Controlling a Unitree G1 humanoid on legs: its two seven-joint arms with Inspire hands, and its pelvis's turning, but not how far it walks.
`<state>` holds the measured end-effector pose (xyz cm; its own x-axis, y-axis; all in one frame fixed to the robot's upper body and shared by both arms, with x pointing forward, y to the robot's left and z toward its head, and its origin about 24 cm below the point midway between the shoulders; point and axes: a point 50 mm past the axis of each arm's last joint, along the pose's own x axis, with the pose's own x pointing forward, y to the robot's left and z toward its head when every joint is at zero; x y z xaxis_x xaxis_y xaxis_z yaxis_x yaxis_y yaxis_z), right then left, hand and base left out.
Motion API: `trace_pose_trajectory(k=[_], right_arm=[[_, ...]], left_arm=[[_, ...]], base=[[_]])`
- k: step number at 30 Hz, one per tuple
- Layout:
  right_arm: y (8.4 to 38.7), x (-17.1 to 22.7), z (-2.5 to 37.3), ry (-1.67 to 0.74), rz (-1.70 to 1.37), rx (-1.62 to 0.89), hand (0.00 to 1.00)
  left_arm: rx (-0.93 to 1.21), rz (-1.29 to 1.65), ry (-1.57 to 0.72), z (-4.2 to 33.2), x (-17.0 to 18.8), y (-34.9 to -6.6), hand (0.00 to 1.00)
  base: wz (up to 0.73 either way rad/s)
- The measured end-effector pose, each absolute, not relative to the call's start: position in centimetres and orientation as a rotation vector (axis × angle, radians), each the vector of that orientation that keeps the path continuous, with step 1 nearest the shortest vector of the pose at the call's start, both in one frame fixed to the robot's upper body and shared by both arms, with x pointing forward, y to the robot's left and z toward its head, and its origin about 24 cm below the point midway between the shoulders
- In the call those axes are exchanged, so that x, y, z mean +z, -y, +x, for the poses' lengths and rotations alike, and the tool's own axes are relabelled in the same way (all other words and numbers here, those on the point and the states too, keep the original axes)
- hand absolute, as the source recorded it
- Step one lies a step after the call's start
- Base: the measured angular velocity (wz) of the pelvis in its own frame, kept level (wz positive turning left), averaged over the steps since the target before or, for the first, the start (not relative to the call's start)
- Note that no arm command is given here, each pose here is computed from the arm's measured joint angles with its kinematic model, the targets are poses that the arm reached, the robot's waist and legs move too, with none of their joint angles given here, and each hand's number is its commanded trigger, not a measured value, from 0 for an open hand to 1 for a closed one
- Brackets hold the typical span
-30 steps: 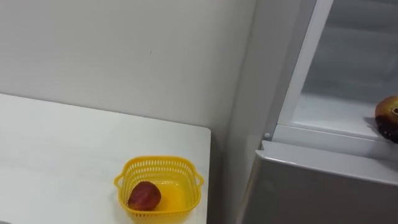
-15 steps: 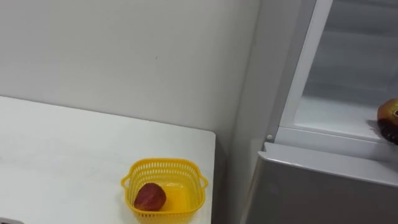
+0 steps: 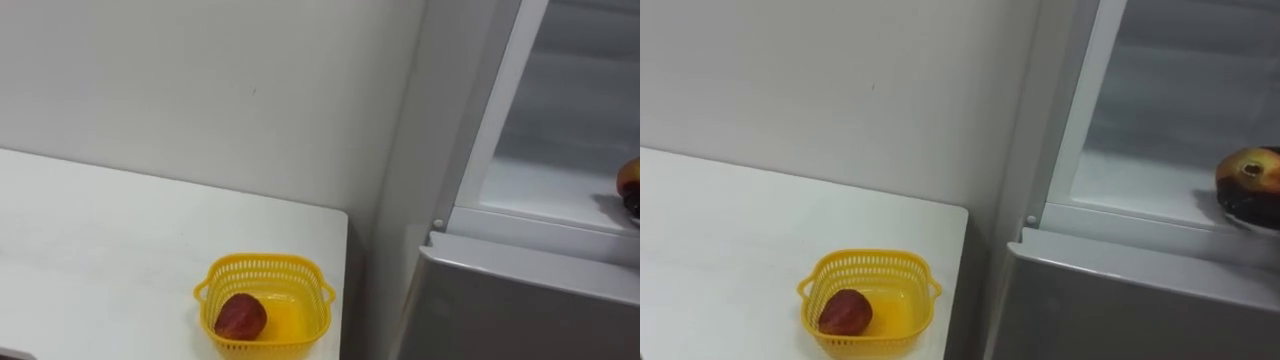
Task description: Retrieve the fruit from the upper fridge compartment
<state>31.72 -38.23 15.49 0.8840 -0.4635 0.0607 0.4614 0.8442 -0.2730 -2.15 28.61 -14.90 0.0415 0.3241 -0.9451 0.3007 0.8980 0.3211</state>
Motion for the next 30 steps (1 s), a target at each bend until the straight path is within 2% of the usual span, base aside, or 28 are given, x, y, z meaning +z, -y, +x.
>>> trace_pose_trajectory(k=[11,19,23,30], right_arm=[[37.9,16.1,32.0,0.020,-0.304,-0.479,1.00],[36.3,17.0,32.5,0.088,-0.291,-0.444,1.00],[35.1,16.8,32.2,0.129,-0.301,-0.437,1.00],[31.1,16.5,30.3,0.250,-0.304,-0.346,1.00]], left_arm=[[-0.011,0.533,-1.528,-1.4,-14.9,-28.5,0.00],[0.020,0.554,-1.492,-1.0,-14.9,-28.6,0.00],[0.024,0.568,-1.468,-0.4,-14.9,-28.6,0.00],[0.040,0.580,-1.446,-0.4,-15.1,-28.1,0.00]], base=[[0.03],[-0.06],[-0.03],[0.00]])
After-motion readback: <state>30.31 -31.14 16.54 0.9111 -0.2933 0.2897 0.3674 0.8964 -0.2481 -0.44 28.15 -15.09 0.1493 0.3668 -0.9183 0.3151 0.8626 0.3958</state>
